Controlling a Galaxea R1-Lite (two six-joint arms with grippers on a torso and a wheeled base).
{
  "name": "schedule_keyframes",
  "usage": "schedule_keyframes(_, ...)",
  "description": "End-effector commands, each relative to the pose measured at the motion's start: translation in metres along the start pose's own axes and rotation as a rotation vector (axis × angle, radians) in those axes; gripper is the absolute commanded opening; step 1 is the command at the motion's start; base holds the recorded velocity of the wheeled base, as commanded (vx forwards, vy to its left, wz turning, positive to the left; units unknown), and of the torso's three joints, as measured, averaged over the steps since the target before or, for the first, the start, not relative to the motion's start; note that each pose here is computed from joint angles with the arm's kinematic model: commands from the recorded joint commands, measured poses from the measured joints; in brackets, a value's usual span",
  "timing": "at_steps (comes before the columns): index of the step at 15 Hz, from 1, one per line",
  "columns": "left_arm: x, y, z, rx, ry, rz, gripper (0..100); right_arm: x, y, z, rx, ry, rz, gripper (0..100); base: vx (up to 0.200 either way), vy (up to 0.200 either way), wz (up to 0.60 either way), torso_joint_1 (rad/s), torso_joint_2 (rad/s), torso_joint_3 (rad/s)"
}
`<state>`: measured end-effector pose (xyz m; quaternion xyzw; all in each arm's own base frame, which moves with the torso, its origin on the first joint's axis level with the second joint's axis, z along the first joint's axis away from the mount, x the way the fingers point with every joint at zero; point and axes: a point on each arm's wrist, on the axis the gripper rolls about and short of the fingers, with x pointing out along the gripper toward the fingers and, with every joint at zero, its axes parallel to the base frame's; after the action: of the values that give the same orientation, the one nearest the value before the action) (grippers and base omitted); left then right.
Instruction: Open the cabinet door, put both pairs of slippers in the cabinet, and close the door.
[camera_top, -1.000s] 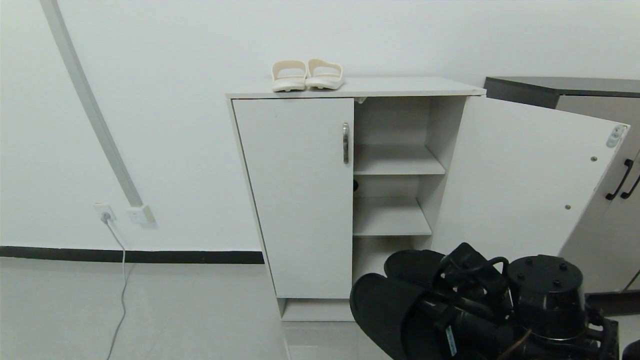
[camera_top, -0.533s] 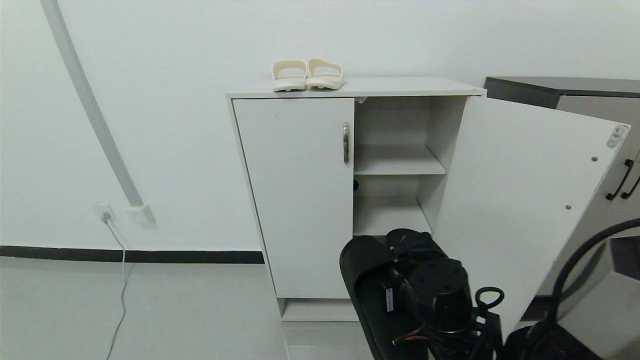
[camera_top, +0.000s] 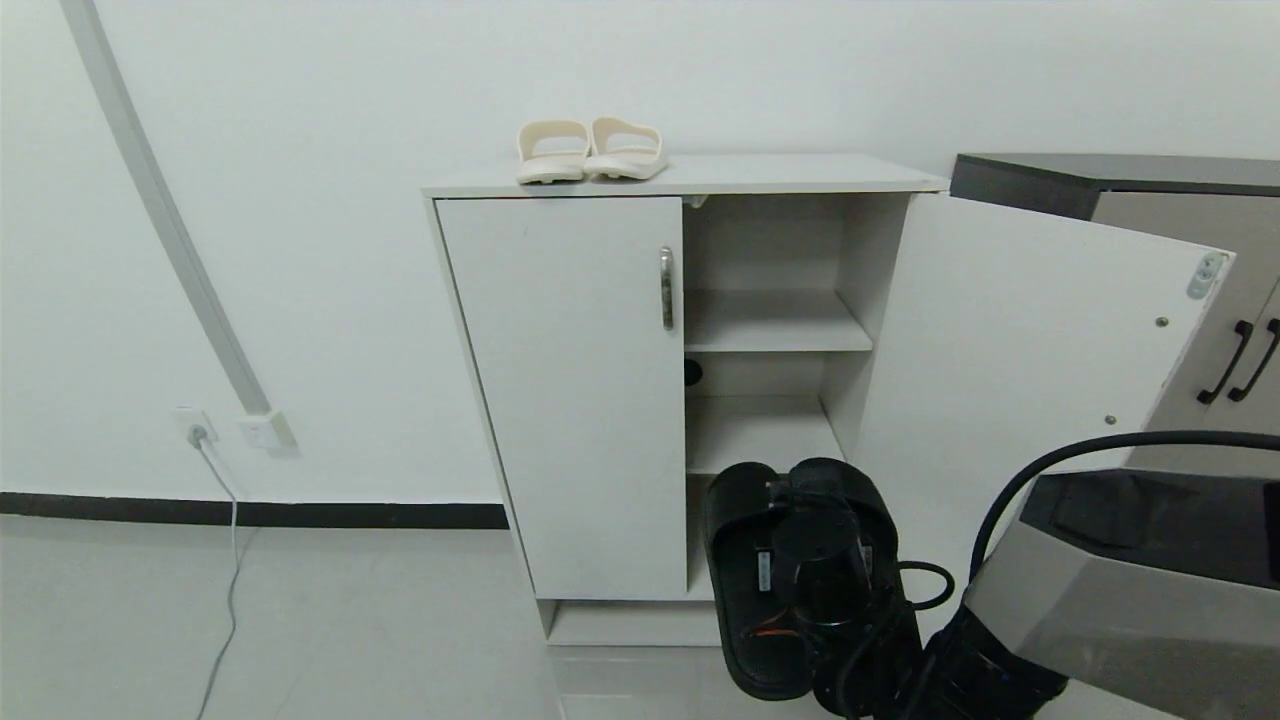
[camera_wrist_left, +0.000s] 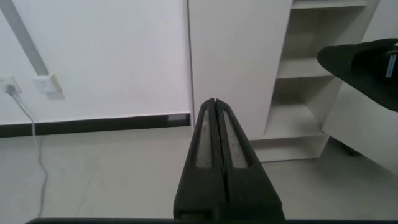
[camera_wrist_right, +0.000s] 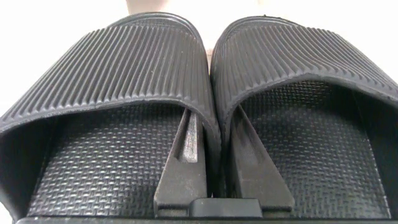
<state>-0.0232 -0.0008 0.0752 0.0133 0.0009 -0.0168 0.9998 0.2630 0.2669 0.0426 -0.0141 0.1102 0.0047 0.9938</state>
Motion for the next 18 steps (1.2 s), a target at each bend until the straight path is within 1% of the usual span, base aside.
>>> schedule_keyframes(1, 0.000, 0.000, 0.000, 0.001, 0.002, 0.000, 0, 0.002, 0.000, -0.003, -0.003, 0.005, -0.003, 0, 0.000, -0.200, 0.00, 0.002, 0.01, -0.002)
schedule_keyframes(8, 0.000, 0.000, 0.000, -0.001, 0.002, 0.001, 0, 0.025, 0.016, -0.013, 0.011, -0.004, 0.014, 0, 0.000, 0.000, 0.00, 0.000, 0.00, 0.000)
schedule_keyframes(11, 0.000, 0.000, 0.000, -0.001, 0.002, 0.000, 0, 0.039, 0.015, -0.022, 0.013, 0.004, -0.005, 0, 0.000, 0.000, 0.00, 0.000, 0.00, 0.000)
schedule_keyframes(18, 0.000, 0.000, 0.000, -0.001, 0.002, 0.003, 0, 0.039, 0.015, -0.023, 0.020, -0.005, -0.004, 0, 0.000, 0.000, 0.00, 0.000, 0.00, 0.000)
